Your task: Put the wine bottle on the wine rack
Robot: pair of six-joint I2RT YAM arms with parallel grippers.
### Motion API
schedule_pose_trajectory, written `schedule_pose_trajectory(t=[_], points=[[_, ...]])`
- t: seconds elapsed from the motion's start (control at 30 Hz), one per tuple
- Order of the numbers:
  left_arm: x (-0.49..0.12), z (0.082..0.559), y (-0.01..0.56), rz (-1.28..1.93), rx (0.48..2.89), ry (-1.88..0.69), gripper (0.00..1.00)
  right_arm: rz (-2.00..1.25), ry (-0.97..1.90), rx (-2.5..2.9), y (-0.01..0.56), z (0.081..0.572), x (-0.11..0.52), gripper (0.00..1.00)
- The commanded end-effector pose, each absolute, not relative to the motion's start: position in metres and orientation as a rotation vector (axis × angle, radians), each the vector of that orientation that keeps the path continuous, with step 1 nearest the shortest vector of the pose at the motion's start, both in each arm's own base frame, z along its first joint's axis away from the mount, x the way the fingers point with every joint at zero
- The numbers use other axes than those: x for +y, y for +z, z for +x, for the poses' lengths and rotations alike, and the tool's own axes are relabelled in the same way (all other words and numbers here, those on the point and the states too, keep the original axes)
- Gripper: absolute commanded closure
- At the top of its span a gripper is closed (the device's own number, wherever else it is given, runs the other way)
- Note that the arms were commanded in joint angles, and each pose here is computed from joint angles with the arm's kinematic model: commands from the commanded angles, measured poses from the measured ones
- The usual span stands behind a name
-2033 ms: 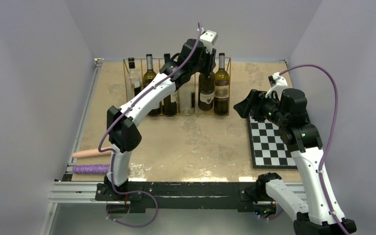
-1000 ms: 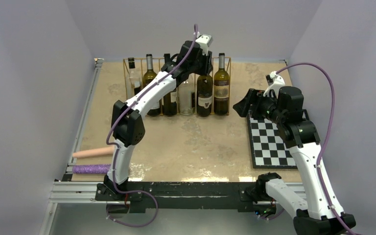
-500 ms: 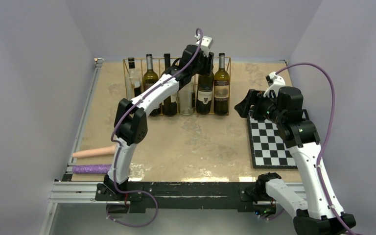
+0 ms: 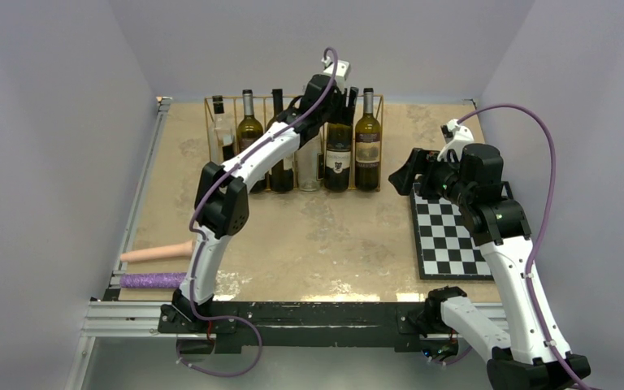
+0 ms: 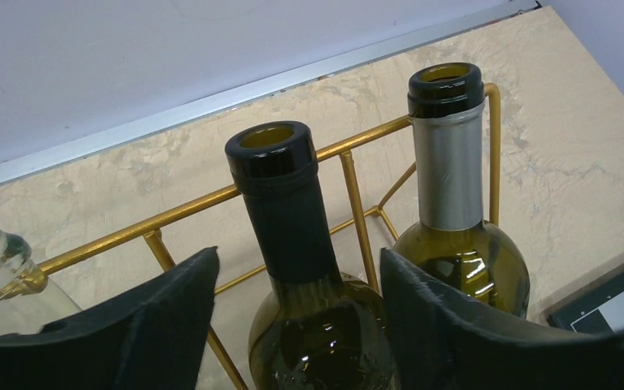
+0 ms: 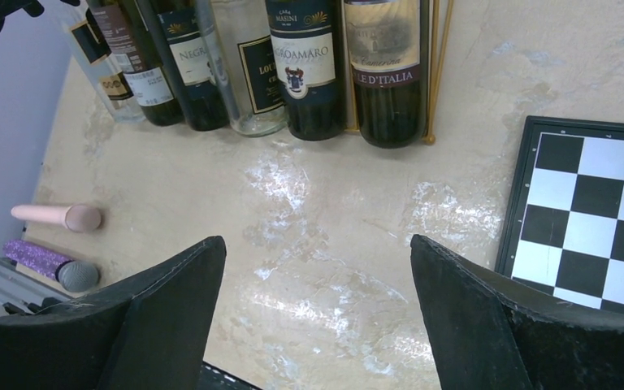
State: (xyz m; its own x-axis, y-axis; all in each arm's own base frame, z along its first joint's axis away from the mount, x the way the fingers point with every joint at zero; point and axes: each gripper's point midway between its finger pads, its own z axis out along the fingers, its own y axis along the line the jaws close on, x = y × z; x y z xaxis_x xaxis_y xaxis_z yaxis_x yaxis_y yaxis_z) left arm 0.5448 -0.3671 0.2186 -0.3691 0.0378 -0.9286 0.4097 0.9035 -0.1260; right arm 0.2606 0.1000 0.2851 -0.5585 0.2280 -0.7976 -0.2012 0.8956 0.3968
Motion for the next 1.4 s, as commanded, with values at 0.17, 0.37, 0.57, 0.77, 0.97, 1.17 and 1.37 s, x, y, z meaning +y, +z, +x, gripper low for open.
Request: schedule_pose_trajectory(t=[0.17,0.37,0.57,0.77,0.97,1.17,1.37], points=[[-0.352,0.515,0.336,0.267,1.742,-0.503,0.01,0.049,0.44,2.01,0.31,0.269,0.081,0.02],[-0.313,0.481,0.365,0.241,1.748,-0.432,0.01,0.168,0.268,1.969,0.328,0.277,0.051,0.01],[-0.258,0.442,0.337,0.213,1.839,-0.27,0.01,0.313,0.2,1.896,0.342,0.293,0.033,0.01],[-0.198,0.385,0.318,0.229,1.908,-0.166,0.01,0.379,0.137,1.828,0.355,0.303,0.02,0.01],[-0.115,0.328,0.314,0.095,1.899,-0.155,0.01,0.402,0.187,1.843,0.354,0.32,0.029,0.02],[-0.077,0.277,0.319,0.107,1.938,-0.109,0.01,0.39,0.154,1.858,0.353,0.315,0.025,0.02],[-0.061,0.25,0.33,0.092,1.926,-0.095,0.01,0.386,0.114,1.826,0.365,0.293,0.014,0.02]])
